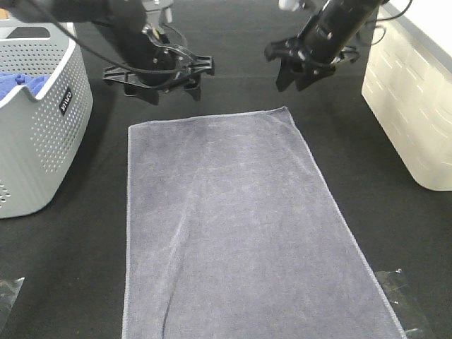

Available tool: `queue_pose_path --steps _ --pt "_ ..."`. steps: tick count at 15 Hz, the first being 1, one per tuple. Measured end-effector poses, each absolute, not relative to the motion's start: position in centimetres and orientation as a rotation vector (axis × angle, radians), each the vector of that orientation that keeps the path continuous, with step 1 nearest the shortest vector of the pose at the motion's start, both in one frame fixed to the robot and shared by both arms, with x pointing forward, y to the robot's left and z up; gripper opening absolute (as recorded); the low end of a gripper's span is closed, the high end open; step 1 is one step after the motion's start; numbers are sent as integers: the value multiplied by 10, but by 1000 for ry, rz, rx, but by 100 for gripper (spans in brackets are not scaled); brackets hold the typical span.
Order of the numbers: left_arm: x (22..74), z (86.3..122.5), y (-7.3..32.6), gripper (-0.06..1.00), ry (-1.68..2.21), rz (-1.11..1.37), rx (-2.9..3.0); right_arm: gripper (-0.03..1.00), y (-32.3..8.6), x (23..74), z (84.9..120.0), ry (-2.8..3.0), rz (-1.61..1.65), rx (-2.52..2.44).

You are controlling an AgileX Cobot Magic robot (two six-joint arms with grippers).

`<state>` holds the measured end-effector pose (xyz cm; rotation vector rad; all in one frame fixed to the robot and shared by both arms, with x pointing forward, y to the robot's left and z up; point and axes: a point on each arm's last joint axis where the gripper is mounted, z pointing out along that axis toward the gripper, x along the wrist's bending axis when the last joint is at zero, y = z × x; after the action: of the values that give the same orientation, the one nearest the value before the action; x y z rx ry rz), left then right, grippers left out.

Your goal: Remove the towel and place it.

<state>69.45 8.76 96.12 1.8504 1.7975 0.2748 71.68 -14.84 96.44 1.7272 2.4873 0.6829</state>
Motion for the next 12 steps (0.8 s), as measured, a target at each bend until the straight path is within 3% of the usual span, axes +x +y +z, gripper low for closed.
queue_pose_path --steps 6,12 --pt "707 939 82 71 1844 233 1997 41 -147 745 909 2401 686 1687" --pt "706 940 84 71 1838 241 2041 41 -150 756 882 2343 659 1606"
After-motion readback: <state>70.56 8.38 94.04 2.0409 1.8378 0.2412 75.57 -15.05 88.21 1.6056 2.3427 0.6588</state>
